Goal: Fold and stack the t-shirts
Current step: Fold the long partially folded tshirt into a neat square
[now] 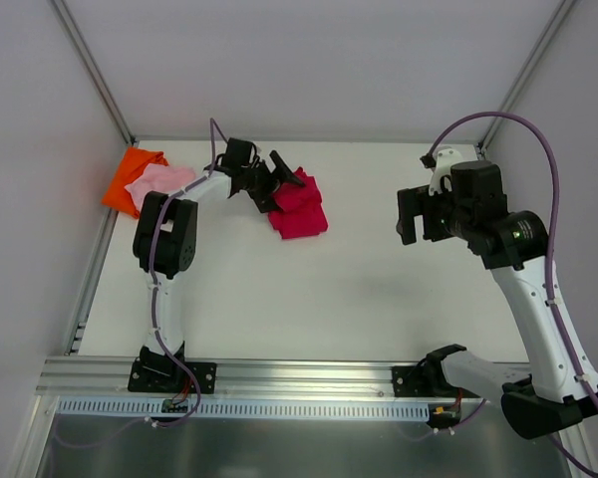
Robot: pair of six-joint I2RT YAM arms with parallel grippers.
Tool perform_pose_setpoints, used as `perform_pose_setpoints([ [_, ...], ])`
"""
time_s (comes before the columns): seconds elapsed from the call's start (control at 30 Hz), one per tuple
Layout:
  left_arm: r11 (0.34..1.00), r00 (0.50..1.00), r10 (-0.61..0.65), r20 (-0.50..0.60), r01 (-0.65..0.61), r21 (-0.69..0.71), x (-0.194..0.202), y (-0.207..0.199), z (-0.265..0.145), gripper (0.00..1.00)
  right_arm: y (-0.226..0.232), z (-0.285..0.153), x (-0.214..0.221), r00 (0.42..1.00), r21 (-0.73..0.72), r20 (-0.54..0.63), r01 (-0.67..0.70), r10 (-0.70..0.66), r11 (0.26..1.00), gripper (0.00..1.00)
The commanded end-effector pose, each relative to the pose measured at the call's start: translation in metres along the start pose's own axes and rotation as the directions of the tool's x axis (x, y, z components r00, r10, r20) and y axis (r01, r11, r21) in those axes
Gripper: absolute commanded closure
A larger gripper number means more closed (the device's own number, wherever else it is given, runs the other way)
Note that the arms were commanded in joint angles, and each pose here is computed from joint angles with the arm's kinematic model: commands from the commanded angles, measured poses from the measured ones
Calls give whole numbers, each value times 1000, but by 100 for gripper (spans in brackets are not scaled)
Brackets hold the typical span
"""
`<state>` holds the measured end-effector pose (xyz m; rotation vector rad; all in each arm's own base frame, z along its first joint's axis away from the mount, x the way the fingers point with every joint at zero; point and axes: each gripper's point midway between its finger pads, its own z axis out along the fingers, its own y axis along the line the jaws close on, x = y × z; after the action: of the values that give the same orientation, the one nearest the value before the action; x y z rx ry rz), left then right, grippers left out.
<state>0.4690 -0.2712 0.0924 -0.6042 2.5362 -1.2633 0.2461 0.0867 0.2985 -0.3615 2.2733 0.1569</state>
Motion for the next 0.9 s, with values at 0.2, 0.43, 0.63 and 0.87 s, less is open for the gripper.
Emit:
perform_pose_setpoints([
  [0.2,970,946,225,233,-241,42,-42,-89,-62,1,20,2,-8,1000,-110,4,25,-25,994,4],
  [0.43,908,855,353,380,-410,80,-48,-161,-127,1,21,4,-8,1000,-113,3,29,-29,993,4],
  [0.63,869,848,389,361,-467,161,-17,-179,-146,1,11,-4,-10,999,-55,31,34,-32,998,4],
  [0.87,817,888,436,145,-458,351,45,-184,-110,3,-2,-8,-7,999,13,42,34,-34,999,4],
])
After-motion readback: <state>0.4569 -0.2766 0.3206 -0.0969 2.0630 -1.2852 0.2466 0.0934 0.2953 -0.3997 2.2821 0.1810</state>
